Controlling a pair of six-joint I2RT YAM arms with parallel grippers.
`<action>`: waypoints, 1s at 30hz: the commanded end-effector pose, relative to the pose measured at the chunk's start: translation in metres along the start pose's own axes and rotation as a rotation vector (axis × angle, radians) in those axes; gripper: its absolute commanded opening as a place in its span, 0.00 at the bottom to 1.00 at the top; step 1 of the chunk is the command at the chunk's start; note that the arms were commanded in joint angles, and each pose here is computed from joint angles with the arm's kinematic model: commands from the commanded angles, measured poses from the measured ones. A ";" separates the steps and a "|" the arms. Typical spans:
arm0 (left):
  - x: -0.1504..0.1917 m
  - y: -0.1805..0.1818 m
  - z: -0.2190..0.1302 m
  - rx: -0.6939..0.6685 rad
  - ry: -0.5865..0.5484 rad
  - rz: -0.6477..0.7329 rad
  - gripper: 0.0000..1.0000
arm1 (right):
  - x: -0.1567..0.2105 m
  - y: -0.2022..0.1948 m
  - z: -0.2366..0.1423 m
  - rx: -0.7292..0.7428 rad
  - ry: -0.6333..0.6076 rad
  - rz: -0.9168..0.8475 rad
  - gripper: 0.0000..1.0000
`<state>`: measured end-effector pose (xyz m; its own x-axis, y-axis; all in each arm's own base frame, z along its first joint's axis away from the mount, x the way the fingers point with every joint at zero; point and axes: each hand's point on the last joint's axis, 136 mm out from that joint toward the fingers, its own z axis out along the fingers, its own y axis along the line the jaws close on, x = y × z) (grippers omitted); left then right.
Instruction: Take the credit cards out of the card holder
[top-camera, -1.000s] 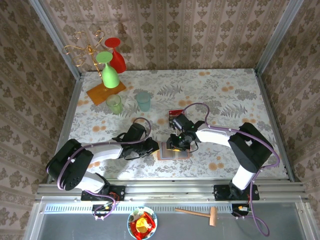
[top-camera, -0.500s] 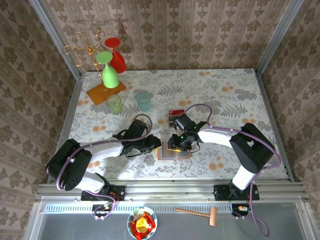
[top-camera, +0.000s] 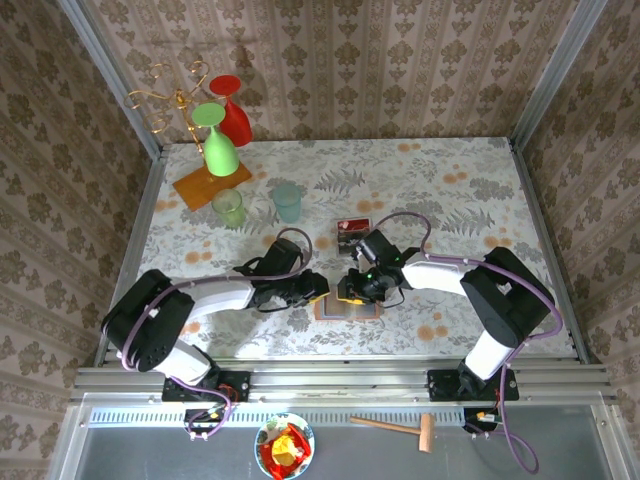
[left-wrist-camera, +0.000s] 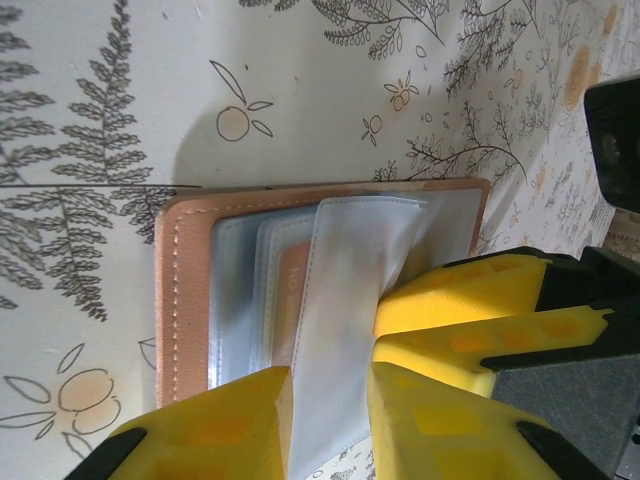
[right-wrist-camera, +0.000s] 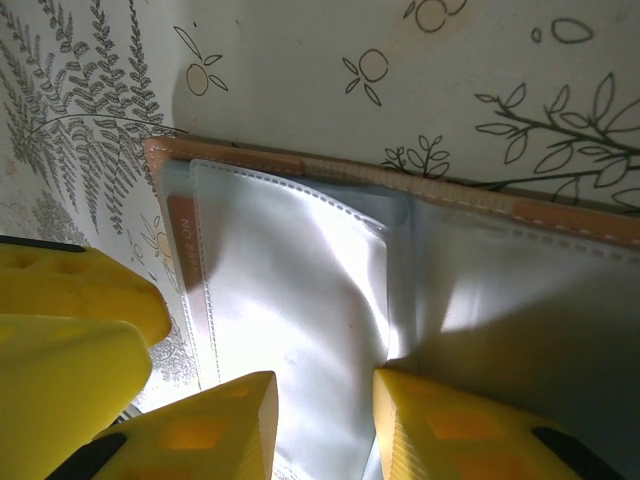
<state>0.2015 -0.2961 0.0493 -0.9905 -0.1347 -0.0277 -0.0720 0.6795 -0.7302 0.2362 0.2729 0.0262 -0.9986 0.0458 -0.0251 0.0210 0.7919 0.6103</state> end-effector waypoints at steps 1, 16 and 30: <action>-0.002 -0.013 0.003 0.024 0.006 0.022 0.28 | 0.003 0.000 -0.001 -0.034 0.004 0.011 0.33; -0.002 -0.007 0.008 -0.035 0.014 0.027 0.33 | -0.002 -0.009 -0.002 -0.113 -0.004 0.061 0.32; 0.001 -0.008 0.019 0.002 0.043 0.001 0.34 | -0.002 -0.011 0.001 -0.148 0.003 0.085 0.32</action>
<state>0.2041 -0.3071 0.0412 -0.9929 -0.1187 -0.0111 -0.0755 0.6975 -0.7126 0.2424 0.2683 0.0269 -0.9951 0.0993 -0.0011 0.0675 0.6841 0.7263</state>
